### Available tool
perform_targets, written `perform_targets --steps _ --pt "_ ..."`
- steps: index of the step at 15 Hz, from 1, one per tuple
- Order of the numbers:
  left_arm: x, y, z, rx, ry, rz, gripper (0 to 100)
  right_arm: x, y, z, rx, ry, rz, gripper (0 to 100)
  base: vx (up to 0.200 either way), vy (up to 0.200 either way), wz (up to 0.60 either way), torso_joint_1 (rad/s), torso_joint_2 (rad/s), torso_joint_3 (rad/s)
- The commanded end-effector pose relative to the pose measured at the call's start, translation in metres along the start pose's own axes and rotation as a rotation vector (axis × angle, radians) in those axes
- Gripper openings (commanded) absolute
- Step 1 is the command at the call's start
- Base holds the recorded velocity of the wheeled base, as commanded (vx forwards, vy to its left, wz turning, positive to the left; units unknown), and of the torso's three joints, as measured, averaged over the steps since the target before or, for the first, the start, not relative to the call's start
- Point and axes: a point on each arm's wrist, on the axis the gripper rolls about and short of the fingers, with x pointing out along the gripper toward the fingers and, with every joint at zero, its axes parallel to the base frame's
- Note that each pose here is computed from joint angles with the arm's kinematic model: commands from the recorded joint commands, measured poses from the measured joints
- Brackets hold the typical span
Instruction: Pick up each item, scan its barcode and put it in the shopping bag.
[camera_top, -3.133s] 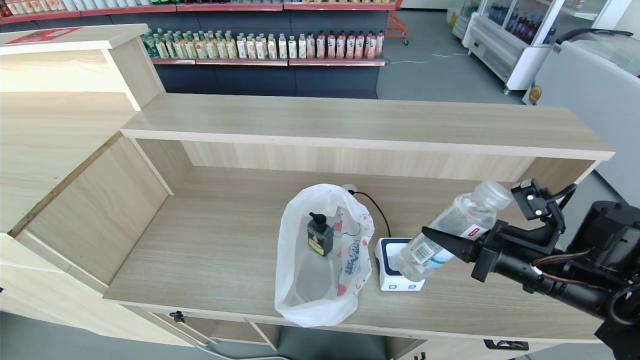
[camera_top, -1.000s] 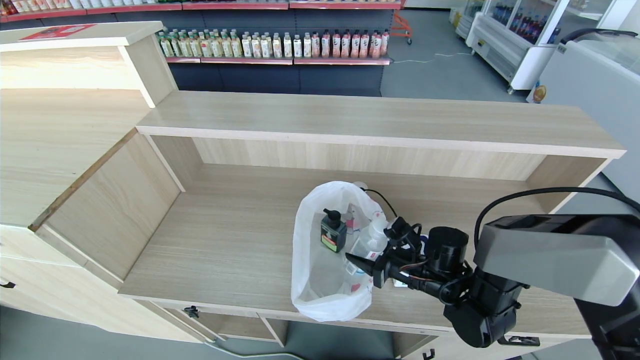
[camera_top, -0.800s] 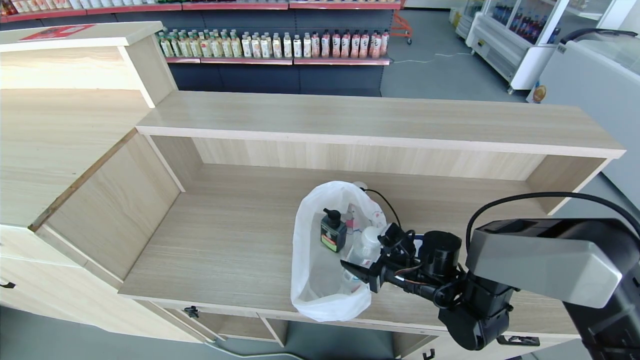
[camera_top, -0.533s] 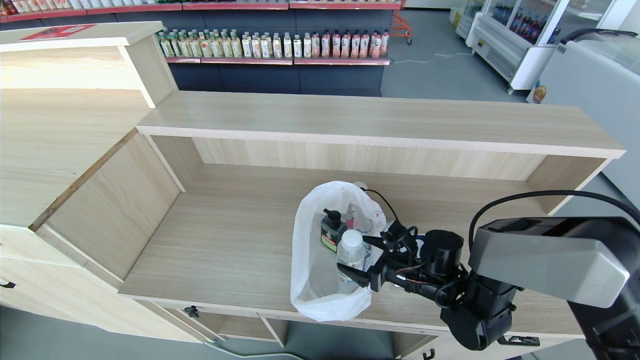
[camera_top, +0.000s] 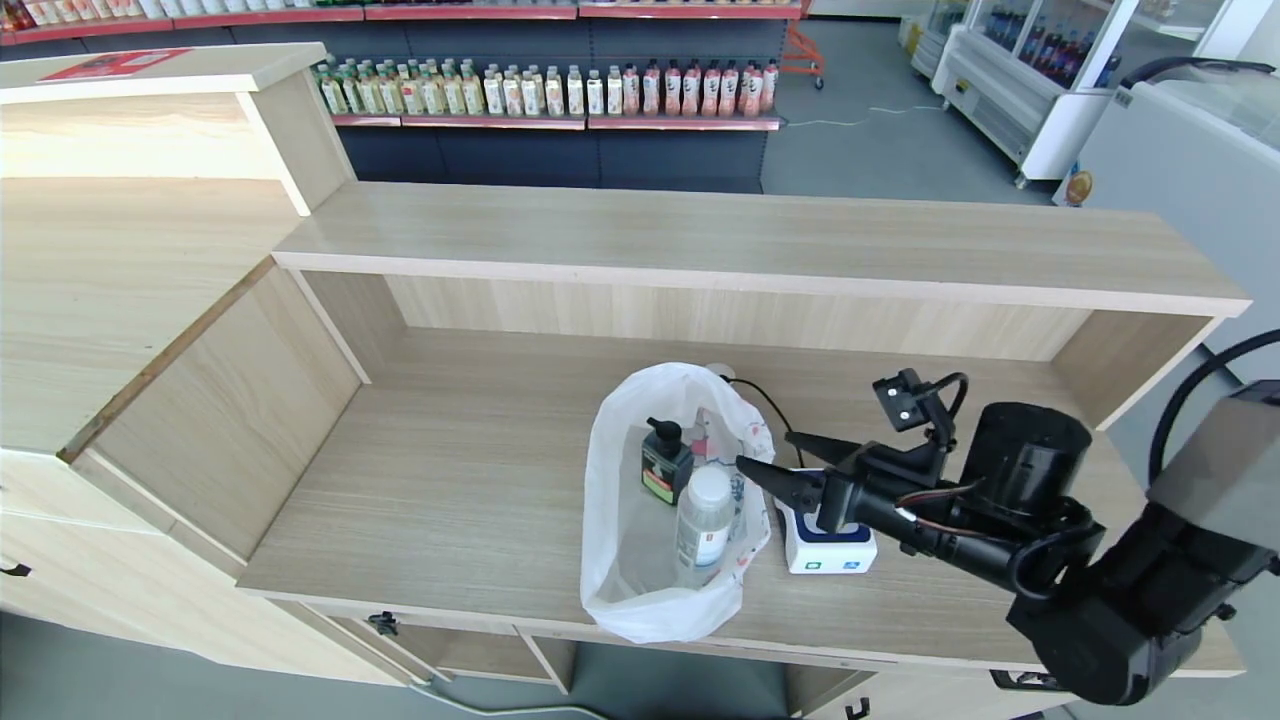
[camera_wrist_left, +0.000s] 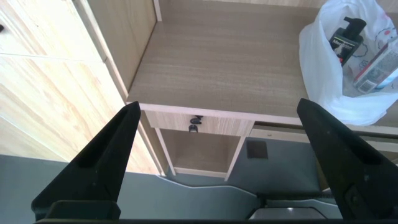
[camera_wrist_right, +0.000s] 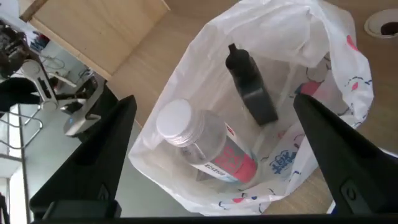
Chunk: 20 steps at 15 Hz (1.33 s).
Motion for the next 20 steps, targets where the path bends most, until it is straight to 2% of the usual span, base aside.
perform_targets --steps 1,3,4,5,6,7,9,12,13,14,17,20 --pt "0.0 0.0 0.0 0.0 0.0 0.002 100 -0.084 0.023 0.062 -0.023 -0.099 -0.096 100 0.0 0.0 0.0 0.0 0.0 0.0" --pt "0.0 0.0 0.0 0.0 0.0 0.002 100 -0.129 0.039 0.082 -0.072 -0.118 -0.169 100 0.0 0.0 0.0 0.0 0.0 0.0" --pt "0.0 0.0 0.0 0.0 0.0 0.001 100 -0.166 0.059 0.088 -0.12 -0.12 -0.225 100 0.0 0.0 0.0 0.0 0.0 0.0" --pt "0.0 0.0 0.0 0.0 0.0 0.002 100 -0.188 0.068 0.081 -0.131 -0.105 -0.291 100 0.0 0.0 0.0 0.0 0.0 0.0" --pt "0.0 0.0 0.0 0.0 0.0 0.002 100 -0.212 0.072 0.068 -0.174 -0.072 -0.451 100 0.0 0.0 0.0 0.0 0.0 0.0" --pt "0.0 0.0 0.0 0.0 0.0 0.001 100 -0.234 0.084 0.049 -0.218 -0.03 -0.555 100 0.0 0.0 0.0 0.0 0.0 0.0" --pt "0.0 0.0 0.0 0.0 0.0 0.001 100 -0.265 0.108 0.007 -0.224 -0.021 -0.685 100 0.0 0.0 0.0 0.0 0.0 0.0" --pt "0.0 0.0 0.0 0.0 0.0 0.001 100 -0.291 0.128 -0.043 -0.257 -0.065 -0.748 100 0.0 0.0 0.0 0.0 0.0 0.0" --pt "0.0 0.0 0.0 0.0 0.0 0.002 100 -0.297 0.132 -0.051 -0.271 -0.099 -0.785 100 0.0 0.0 0.0 0.0 0.0 0.0" --pt "0.0 0.0 0.0 0.0 0.0 0.001 100 -0.3 0.133 -0.06 -0.256 -0.083 -0.804 100 0.0 0.0 0.0 0.0 0.0 0.0" --pt "0.0 0.0 0.0 0.0 0.0 0.001 100 -0.304 0.135 -0.064 -0.288 -0.108 -0.798 100 0.0 0.0 0.0 0.0 0.0 0.0" --pt "0.0 0.0 0.0 0.0 0.0 0.001 100 -0.305 0.133 -0.067 -0.261 -0.089 -0.841 100 0.0 0.0 0.0 0.0 0.0 0.0"
